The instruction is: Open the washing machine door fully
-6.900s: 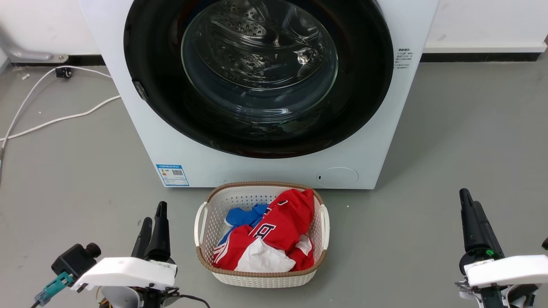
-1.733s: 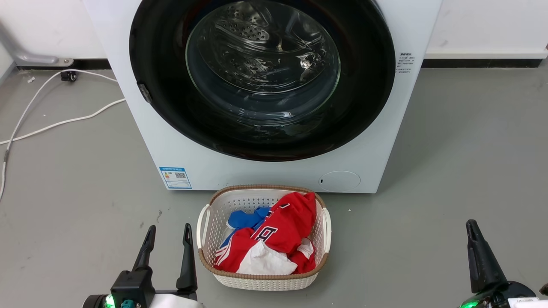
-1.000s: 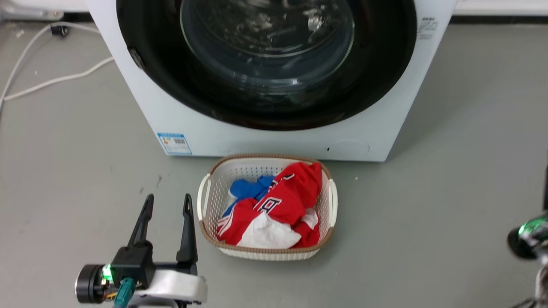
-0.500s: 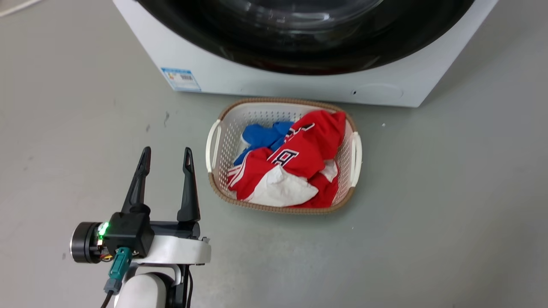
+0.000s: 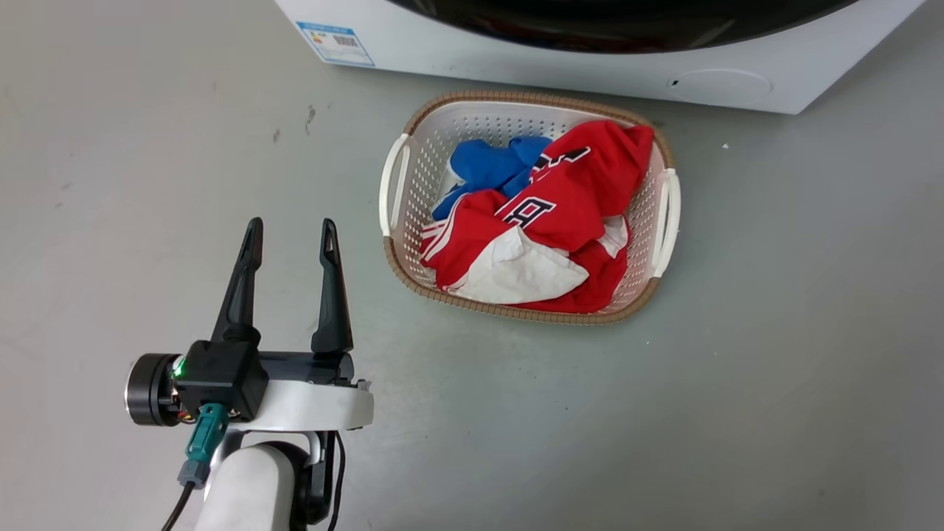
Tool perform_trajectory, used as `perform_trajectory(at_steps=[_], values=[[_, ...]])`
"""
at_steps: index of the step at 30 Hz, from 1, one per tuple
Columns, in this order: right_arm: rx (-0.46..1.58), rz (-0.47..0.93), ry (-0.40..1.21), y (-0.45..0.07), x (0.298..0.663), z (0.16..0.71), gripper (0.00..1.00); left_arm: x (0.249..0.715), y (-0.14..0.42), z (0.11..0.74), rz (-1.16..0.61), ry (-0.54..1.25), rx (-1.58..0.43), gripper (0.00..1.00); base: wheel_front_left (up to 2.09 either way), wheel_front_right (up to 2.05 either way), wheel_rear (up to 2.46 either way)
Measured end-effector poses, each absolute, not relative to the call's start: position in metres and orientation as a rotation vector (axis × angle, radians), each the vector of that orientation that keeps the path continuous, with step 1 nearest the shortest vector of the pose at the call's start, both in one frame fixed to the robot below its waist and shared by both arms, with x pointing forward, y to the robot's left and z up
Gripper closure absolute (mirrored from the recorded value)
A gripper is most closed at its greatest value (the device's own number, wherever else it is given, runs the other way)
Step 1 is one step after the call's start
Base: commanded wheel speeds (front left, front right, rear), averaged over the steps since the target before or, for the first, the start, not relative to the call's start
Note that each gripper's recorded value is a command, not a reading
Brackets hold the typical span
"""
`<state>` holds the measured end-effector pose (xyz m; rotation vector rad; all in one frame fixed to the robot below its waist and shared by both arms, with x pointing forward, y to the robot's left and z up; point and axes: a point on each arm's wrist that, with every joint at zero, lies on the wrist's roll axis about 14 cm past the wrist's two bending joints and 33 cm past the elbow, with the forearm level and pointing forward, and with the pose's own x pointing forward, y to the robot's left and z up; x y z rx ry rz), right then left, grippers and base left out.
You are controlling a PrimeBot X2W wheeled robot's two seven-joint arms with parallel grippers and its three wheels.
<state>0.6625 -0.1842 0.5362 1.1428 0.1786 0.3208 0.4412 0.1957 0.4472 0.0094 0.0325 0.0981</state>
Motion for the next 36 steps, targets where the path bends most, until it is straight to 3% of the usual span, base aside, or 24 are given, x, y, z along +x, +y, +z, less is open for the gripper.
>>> perform_trajectory(at_steps=[6,15,36], values=[[1.067,0.366,0.266,-0.161,0.681,0.521,1.0,0.444,0.201,0.439,0.116,0.05,0.013,0.0,0.0,0.0,0.0],[1.014,0.411,0.353,-0.148,0.677,0.51,1.0,0.445,0.203,0.437,0.126,0.055,0.014,0.0,0.0,0.0,0.0],[1.018,0.604,0.5,-0.109,0.557,0.51,1.0,0.442,0.189,0.465,0.073,-0.016,0.011,0.0,0.0,0.0,0.0]])
